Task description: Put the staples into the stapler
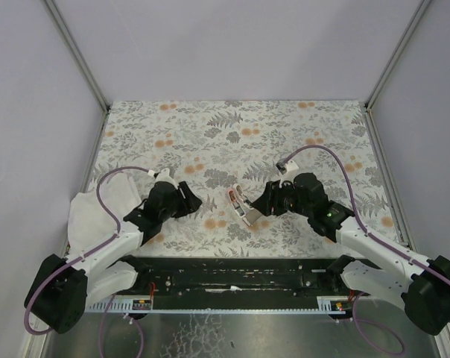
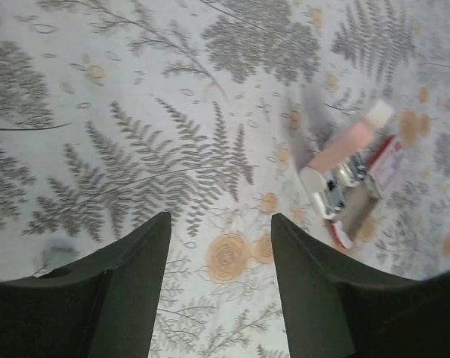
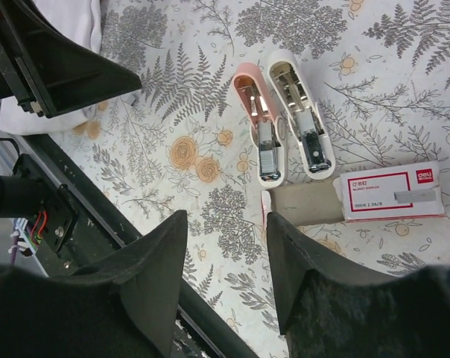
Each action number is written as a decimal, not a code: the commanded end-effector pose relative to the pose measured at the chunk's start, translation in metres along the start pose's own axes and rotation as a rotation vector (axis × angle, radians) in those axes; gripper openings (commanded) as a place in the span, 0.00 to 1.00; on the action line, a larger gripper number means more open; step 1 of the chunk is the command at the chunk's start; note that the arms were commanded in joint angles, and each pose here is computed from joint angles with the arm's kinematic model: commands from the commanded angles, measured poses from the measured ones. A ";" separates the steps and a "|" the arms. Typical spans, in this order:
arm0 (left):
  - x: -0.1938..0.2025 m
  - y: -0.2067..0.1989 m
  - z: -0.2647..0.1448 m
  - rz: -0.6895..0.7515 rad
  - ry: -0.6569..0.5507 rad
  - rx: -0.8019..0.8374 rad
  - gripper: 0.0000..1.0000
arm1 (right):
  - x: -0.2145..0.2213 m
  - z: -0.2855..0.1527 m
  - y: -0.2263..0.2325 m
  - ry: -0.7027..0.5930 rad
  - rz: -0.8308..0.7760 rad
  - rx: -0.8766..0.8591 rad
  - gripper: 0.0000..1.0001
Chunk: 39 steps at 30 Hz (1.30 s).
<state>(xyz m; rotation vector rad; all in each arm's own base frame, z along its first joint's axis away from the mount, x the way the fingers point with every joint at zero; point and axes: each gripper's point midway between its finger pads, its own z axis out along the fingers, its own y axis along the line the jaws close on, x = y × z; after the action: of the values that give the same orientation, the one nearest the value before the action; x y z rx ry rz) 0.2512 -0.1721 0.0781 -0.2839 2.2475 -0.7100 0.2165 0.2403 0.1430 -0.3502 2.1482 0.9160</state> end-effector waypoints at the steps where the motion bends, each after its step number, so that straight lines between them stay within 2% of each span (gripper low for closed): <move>1: -0.016 0.036 -0.006 0.040 -0.072 -0.203 0.56 | -0.005 0.001 -0.002 -0.018 -0.042 0.011 0.54; 5: -0.021 0.051 -0.011 0.018 -0.100 -0.256 0.58 | 0.002 0.011 0.006 0.042 -0.100 -0.032 0.54; 9: -0.040 0.067 -0.013 -0.009 -0.160 -0.272 0.62 | 0.008 0.035 0.027 0.109 -0.253 -0.030 0.54; 15: -0.080 0.086 -0.015 -0.051 -0.356 -0.254 0.70 | 0.009 0.097 0.056 0.166 -0.347 -0.095 0.54; 19: -0.105 0.104 -0.029 -0.037 -0.495 -0.326 0.78 | 0.017 0.139 0.072 0.216 -0.420 -0.095 0.54; 25: -0.118 0.124 -0.052 -0.153 -0.667 -0.367 0.87 | 0.034 0.189 0.089 0.287 -0.526 -0.095 0.55; 35: -0.123 0.133 -0.071 -0.199 -0.755 -0.407 1.00 | 0.054 0.242 0.115 0.352 -0.653 -0.127 0.55; 39: -0.124 0.142 -0.082 -0.228 -0.789 -0.462 1.00 | 0.064 0.254 0.123 0.371 -0.672 -0.147 0.55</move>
<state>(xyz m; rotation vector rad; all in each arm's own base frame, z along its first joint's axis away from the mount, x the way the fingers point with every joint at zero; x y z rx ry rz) 0.2843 0.0066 0.1079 -0.7957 1.6831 -0.1861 0.2502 0.4904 0.0296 -1.2594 2.1191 0.6413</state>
